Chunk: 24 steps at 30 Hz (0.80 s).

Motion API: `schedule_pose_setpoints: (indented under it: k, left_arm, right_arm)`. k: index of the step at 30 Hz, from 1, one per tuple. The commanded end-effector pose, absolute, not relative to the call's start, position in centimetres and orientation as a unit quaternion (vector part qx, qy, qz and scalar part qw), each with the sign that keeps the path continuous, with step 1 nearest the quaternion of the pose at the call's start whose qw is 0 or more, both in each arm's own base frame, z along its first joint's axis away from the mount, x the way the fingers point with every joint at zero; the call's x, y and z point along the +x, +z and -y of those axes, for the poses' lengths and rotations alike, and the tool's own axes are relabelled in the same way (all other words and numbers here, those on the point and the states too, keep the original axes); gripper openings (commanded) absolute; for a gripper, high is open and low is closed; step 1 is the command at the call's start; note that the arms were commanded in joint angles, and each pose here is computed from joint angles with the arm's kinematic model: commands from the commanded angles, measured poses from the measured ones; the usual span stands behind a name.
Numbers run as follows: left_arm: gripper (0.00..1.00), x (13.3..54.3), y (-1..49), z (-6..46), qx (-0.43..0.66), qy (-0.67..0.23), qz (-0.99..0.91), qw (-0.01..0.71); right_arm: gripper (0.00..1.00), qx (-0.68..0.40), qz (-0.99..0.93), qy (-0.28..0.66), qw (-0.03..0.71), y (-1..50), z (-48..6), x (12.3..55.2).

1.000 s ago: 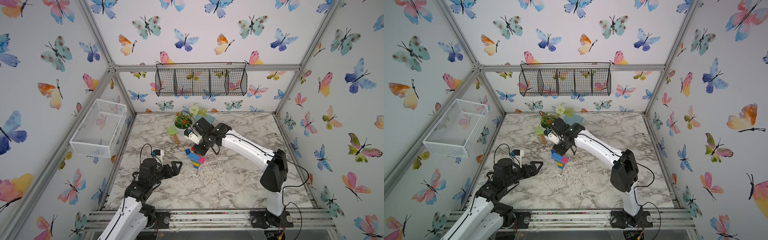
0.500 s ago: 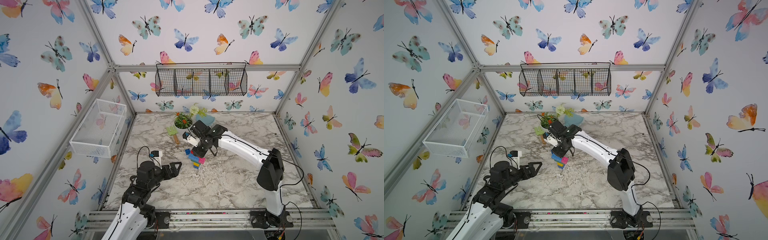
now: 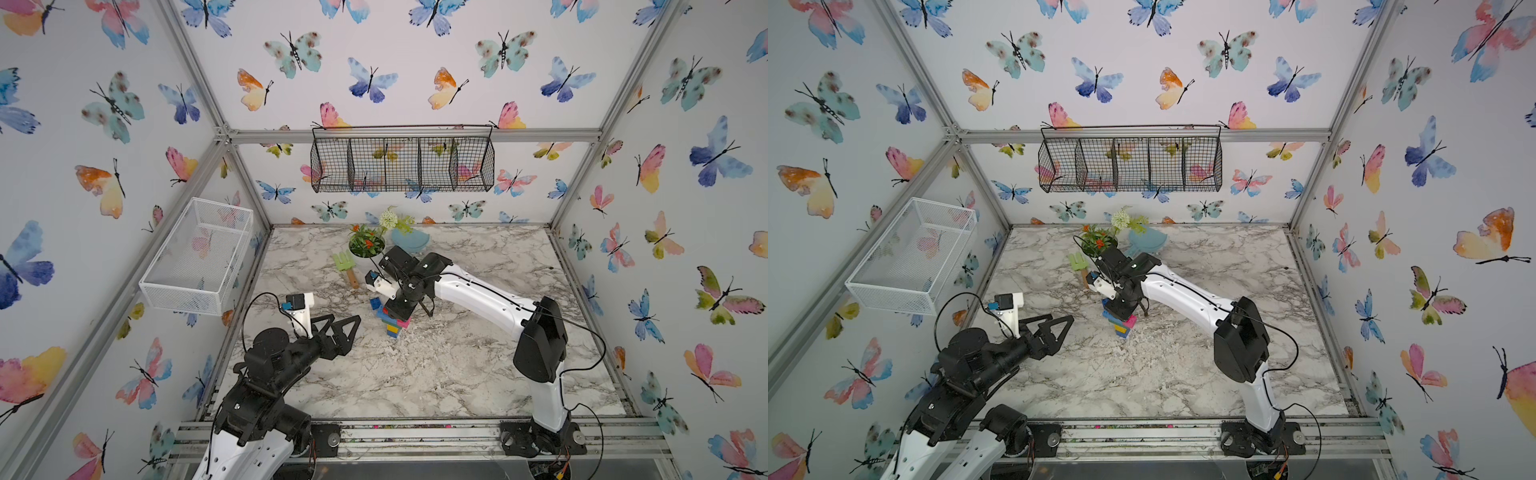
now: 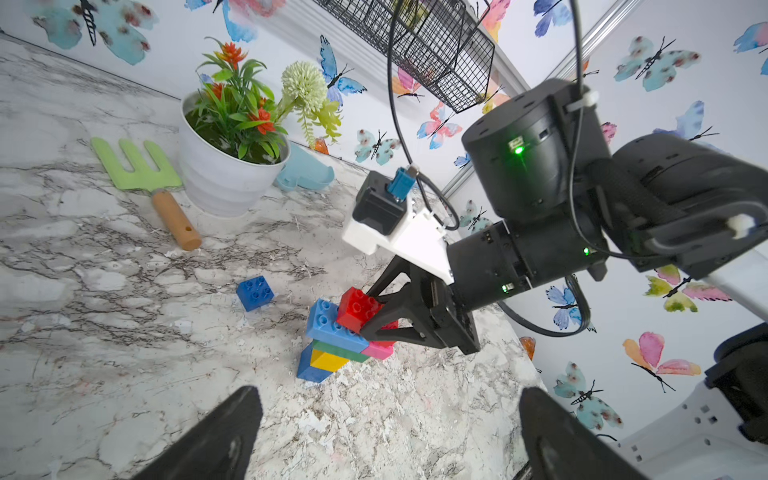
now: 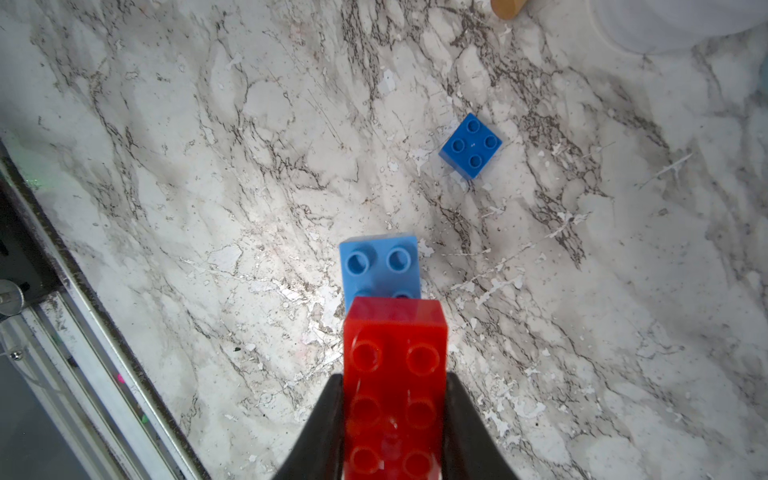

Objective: Assemble a spoon with lego
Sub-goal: Assemble the lego brick with the lego brick.

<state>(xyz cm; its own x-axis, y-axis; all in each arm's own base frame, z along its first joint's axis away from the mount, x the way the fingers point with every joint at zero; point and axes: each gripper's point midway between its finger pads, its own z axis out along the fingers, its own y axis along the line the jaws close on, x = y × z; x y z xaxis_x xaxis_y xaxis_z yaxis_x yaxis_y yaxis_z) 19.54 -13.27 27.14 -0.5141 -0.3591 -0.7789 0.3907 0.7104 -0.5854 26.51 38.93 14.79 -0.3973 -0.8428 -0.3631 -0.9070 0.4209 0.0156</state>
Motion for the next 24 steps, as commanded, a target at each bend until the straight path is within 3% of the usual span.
schedule_pose_setpoints:
  k: [1,24]
  left_arm:
    - [0.99,19.0,26.4,12.5,0.007,-0.351,-0.808,0.473]
    - [0.99,17.6,28.2,11.8,0.028,-0.329,-0.816,0.474]
  right_arm:
    - [0.04,-0.536,-0.827,0.105,0.134,14.4,-38.6,25.5]
    - [0.03,-0.547,-0.825,0.084,0.115,11.8,-38.7,25.8]
